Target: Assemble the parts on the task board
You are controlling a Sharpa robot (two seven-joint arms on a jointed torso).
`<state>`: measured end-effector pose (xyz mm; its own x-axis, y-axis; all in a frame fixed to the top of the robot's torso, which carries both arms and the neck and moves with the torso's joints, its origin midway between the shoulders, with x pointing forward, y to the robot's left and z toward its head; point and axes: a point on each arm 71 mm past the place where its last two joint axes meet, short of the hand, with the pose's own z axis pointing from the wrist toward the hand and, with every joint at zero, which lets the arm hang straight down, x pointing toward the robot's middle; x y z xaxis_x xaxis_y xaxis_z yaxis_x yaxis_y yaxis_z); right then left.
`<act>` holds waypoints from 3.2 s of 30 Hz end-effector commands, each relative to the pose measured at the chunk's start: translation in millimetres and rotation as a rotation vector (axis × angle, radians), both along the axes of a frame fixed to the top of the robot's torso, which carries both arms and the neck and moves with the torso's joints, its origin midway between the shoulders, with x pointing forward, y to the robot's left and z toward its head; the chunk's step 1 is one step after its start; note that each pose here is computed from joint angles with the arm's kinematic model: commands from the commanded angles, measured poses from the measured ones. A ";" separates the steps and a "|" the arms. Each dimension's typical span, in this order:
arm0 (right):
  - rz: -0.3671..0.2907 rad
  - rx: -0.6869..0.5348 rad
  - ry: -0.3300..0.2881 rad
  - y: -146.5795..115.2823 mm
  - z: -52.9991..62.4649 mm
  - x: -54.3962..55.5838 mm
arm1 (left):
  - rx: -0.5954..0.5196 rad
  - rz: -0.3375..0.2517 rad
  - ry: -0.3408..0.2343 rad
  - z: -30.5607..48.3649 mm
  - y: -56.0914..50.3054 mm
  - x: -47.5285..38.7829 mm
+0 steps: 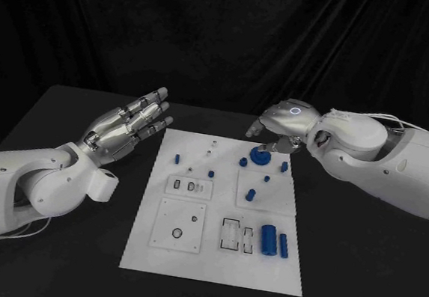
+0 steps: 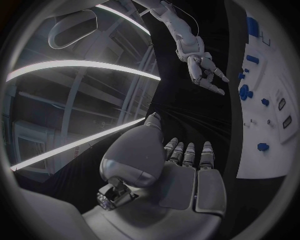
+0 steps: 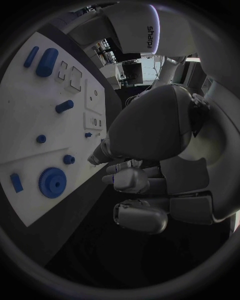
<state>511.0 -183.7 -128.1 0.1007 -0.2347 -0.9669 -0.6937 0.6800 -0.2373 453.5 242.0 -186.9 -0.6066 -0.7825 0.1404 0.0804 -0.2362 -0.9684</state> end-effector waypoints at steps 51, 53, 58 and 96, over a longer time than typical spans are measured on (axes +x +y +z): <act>-0.008 -0.003 0.097 -0.7 -41.2 10.5 | -0.064 -0.005 -0.083 7.4 1.0 2.0; -0.007 -0.004 0.099 -0.2 -42.4 10.9 | -0.063 -0.007 -0.081 7.1 1.0 2.2; -0.004 -0.005 0.103 1.2 -45.4 11.9 | -0.061 -0.008 -0.078 6.6 0.9 3.0; 0.051 0.158 0.023 10.1 -41.7 11.4 | -0.035 -0.015 -0.044 2.4 6.9 7.2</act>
<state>521.5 -175.9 -179.5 0.0571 -0.1370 -0.9889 -0.7366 0.6629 -0.1344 461.2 249.0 -189.2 -0.6175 -0.7748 0.1353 0.0828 -0.2351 -0.9684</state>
